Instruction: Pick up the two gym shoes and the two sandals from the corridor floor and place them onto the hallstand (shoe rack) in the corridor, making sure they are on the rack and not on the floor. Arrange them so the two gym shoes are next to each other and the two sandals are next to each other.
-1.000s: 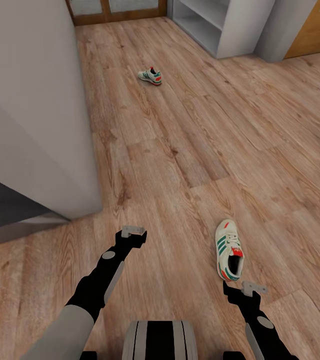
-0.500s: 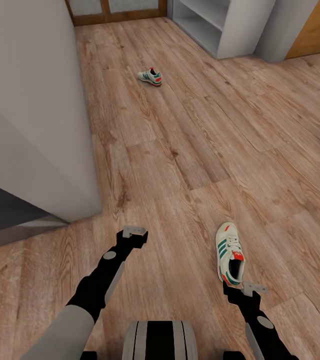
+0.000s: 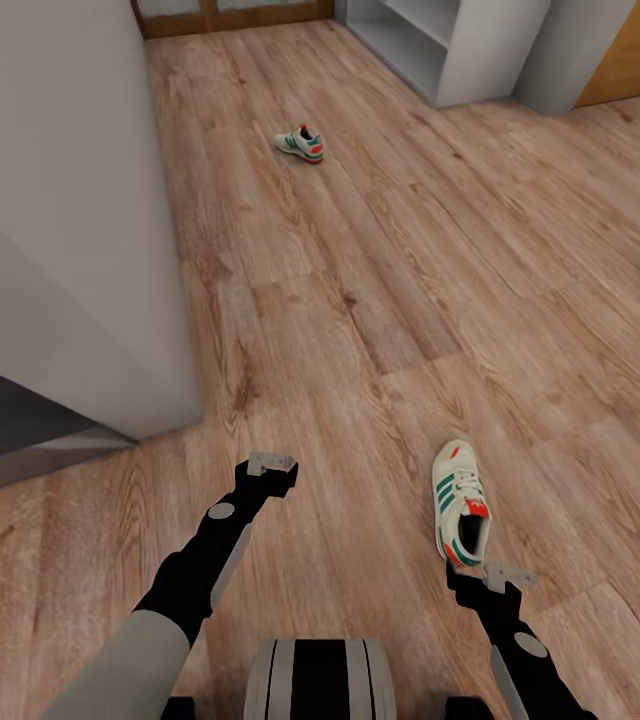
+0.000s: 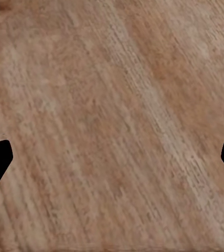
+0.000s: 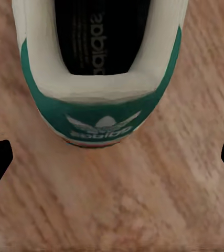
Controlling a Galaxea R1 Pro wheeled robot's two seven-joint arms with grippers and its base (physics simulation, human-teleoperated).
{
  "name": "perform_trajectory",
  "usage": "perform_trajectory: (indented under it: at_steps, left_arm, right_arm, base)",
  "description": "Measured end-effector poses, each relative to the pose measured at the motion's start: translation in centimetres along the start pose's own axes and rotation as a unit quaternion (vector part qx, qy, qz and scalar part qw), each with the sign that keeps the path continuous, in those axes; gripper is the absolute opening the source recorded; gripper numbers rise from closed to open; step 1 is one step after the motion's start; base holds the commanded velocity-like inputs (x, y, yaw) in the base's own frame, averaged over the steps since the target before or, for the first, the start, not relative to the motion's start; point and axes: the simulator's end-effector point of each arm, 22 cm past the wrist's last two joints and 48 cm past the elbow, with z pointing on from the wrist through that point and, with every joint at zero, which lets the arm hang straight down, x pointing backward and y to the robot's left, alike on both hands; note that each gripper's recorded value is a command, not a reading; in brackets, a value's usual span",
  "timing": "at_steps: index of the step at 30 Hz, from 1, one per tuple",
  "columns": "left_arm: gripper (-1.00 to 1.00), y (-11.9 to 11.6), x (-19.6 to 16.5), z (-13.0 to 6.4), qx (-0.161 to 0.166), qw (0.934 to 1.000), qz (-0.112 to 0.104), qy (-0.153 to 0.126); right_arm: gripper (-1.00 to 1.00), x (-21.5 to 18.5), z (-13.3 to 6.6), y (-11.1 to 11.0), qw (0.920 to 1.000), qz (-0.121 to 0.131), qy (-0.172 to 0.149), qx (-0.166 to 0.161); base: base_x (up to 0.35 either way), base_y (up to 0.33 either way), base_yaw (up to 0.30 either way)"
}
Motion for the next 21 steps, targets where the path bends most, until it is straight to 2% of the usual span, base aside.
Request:
perform_trajectory:
  at_steps: [7, 21]
  left_arm:
    - [1.00, 0.1, 2.2, 0.8, 0.001, 0.9998, -0.003, 0.017]
    - [1.00, 0.1, 2.2, 0.8, 0.001, 0.9999, -0.003, 0.017]
  right_arm:
    - [1.00, 1.9, 0.5, -0.2, 0.9998, -0.003, 0.017, 0.003]
    - [1.00, 1.9, 0.5, -0.2, 0.9998, -0.003, 0.017, 0.003]
  base:
    - [0.000, 0.000, 0.000]
    - [0.002, 0.000, 0.000]
